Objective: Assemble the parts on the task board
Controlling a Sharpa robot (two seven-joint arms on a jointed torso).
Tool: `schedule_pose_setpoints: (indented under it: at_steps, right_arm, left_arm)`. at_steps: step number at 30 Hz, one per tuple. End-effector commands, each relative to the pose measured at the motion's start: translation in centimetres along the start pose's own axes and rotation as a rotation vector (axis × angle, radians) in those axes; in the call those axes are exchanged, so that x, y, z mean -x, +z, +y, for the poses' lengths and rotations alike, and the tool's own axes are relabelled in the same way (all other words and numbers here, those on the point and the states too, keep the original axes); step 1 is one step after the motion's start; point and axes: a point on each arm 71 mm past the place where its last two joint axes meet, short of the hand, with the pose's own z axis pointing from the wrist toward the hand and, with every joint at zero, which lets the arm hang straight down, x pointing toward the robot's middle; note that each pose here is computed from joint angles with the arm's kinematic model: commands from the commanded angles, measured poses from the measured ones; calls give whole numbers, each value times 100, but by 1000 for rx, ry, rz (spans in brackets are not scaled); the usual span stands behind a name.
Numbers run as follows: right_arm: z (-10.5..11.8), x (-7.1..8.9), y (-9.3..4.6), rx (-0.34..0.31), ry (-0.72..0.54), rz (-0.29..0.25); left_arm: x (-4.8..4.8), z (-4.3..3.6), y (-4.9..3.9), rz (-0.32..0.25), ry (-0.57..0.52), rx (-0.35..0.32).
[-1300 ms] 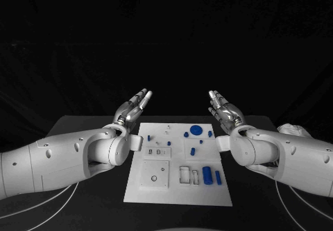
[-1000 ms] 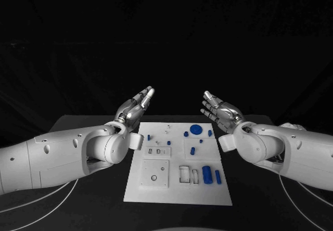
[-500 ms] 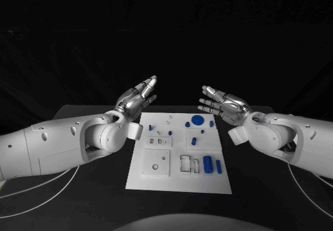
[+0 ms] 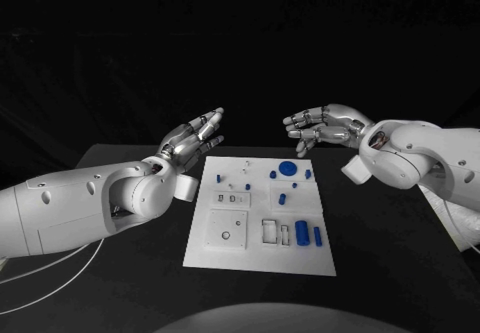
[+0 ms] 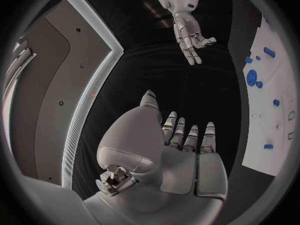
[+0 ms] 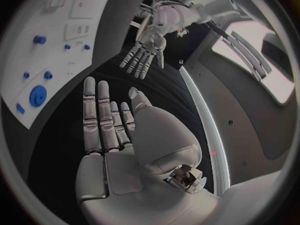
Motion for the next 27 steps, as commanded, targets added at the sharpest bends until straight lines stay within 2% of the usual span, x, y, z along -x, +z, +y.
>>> schedule_pose_setpoints:
  at_steps: [1,8,13,18,27]
  right_arm:
    - [38,68,54,-42,-571,-4]
    - [138,94,201,-35,-935,18]
    - [163,63,315,-41,-1077,43]
    - [112,3,404,-58,-1147,68]
    - [-87,-76,516,-85,-1170,77]
  left_arm:
    - [-75,-9,-5,42,-1,7]
    - [-151,-5,-13,70,-1,20]
    - [-189,2,-12,89,2,27]
    - [-211,10,-7,104,3,32]
    - [-230,20,4,118,8,38]
